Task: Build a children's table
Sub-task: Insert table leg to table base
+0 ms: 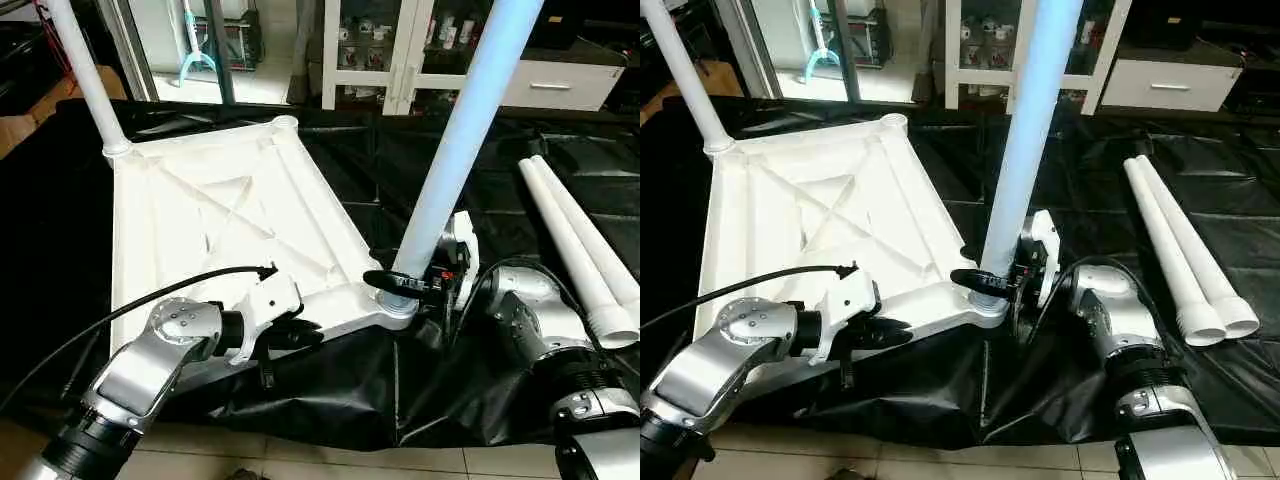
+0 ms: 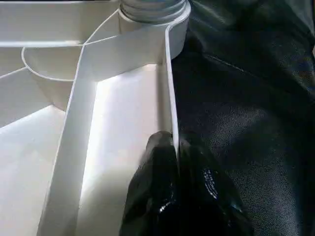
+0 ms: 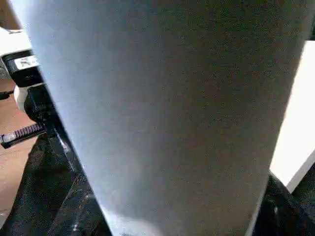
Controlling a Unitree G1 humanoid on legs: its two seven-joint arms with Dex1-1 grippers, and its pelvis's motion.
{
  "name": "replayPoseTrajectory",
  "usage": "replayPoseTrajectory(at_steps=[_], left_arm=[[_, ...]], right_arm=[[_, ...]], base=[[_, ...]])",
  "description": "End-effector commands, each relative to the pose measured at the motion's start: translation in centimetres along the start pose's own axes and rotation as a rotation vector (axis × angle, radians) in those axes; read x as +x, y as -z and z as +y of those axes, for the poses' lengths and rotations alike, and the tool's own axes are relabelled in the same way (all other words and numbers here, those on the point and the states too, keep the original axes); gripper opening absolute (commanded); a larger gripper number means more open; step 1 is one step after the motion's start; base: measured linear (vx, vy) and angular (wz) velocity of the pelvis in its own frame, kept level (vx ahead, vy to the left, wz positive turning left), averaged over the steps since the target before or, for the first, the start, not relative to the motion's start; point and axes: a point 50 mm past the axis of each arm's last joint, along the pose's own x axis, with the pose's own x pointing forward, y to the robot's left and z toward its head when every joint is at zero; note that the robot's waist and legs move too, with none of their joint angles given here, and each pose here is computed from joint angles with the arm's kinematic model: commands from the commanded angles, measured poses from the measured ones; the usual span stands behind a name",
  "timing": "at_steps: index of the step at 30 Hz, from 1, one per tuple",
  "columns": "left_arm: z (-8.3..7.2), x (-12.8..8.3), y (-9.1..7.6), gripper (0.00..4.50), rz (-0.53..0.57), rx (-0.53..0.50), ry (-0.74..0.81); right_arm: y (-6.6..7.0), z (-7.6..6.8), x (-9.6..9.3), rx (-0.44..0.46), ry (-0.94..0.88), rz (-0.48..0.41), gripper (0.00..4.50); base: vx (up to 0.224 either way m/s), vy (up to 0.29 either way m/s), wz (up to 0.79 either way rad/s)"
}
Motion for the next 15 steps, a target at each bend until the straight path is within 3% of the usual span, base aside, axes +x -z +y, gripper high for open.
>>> replayPoseTrajectory(at_steps=[1,11,12,13,15], left_arm=[[-0.2,-1.2,0.9,0.0,0.005,-0.03,0.059],[-0.2,-1.3,0.9,0.0,0.008,-0.029,0.061],[2.9,4.7,-0.9,0.0,0.087,-0.112,-0.264],[2.9,4.7,-0.9,0.0,0.087,-0.112,-0.264],[3.6,7.0,-2.0,0.0,0.144,-0.124,-0.395]], right_arm=[[-1.5,-2.0,-4.3,-0.006,0.202,-0.037,2.02],[-1.5,-1.8,-4.2,-0.001,0.189,-0.032,2.02],[2.8,-3.6,2.0,0.193,0.802,-0.028,2.02],[2.8,-3.6,2.0,0.193,0.802,-0.028,2.01],[4.5,-3.2,4.2,0.265,1.054,0.028,2.0]], base=[[0.0,0.0,0.0],[0.0,0.0,0.0],[0.0,0.0,0.0],[0.0,0.0,0.0],[-0.041,0.005,0.0]])
